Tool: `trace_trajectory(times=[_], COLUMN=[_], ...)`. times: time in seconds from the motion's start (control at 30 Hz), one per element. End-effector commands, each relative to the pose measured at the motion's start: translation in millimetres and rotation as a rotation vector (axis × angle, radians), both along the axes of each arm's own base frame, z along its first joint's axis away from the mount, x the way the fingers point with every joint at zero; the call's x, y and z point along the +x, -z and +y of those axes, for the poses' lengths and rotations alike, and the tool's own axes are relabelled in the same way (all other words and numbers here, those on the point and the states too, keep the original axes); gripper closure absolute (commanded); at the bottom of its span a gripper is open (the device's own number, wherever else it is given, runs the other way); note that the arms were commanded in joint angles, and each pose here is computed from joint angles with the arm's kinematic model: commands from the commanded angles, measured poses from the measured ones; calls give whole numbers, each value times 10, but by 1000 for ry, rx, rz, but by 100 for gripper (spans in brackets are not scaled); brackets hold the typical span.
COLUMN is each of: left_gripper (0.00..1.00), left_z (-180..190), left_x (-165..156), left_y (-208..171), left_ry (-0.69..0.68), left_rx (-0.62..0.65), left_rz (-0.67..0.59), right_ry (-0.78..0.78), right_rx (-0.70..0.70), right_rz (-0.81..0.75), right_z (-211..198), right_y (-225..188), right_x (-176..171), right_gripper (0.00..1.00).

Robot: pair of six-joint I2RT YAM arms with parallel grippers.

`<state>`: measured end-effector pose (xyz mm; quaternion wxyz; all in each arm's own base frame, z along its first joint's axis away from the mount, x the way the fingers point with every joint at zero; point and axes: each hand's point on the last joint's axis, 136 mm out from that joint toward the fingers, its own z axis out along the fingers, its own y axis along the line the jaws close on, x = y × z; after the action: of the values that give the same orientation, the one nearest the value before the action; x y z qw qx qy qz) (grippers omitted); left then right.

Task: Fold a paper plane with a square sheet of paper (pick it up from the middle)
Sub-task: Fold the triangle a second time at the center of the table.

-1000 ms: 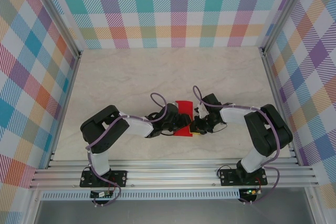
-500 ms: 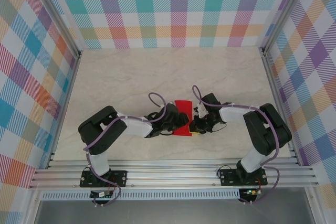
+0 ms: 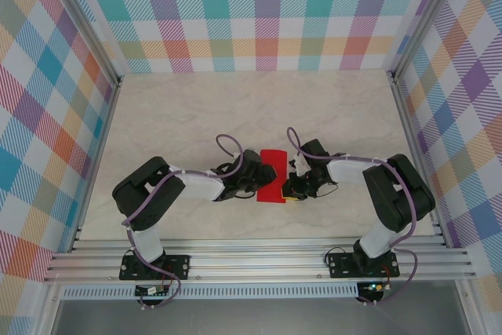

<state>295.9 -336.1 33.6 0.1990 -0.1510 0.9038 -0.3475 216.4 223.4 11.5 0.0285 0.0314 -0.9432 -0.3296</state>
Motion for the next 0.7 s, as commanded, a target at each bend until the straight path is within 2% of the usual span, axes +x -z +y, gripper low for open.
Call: trace_trajectory(times=[0.0, 0.33, 0.5, 0.67], left_gripper=[57, 55, 54, 54], left_z=[346, 413, 429, 276], left_x=[125, 288, 329, 288], left_y=[127, 73, -74, -315], left_ry=[-75, -95, -101, -46], left_rx=[112, 84, 61, -18], left_rz=[13, 26, 6, -22], right_ry=[27, 24, 23, 21], right_rx=[-124, -120, -119, -115], right_rz=[59, 60, 59, 58], right_z=[-206, -201, -198, -193], right_y=[240, 241, 239, 231], right_x=[-100, -105, -101, -104], right_gripper=[87, 88, 88, 87])
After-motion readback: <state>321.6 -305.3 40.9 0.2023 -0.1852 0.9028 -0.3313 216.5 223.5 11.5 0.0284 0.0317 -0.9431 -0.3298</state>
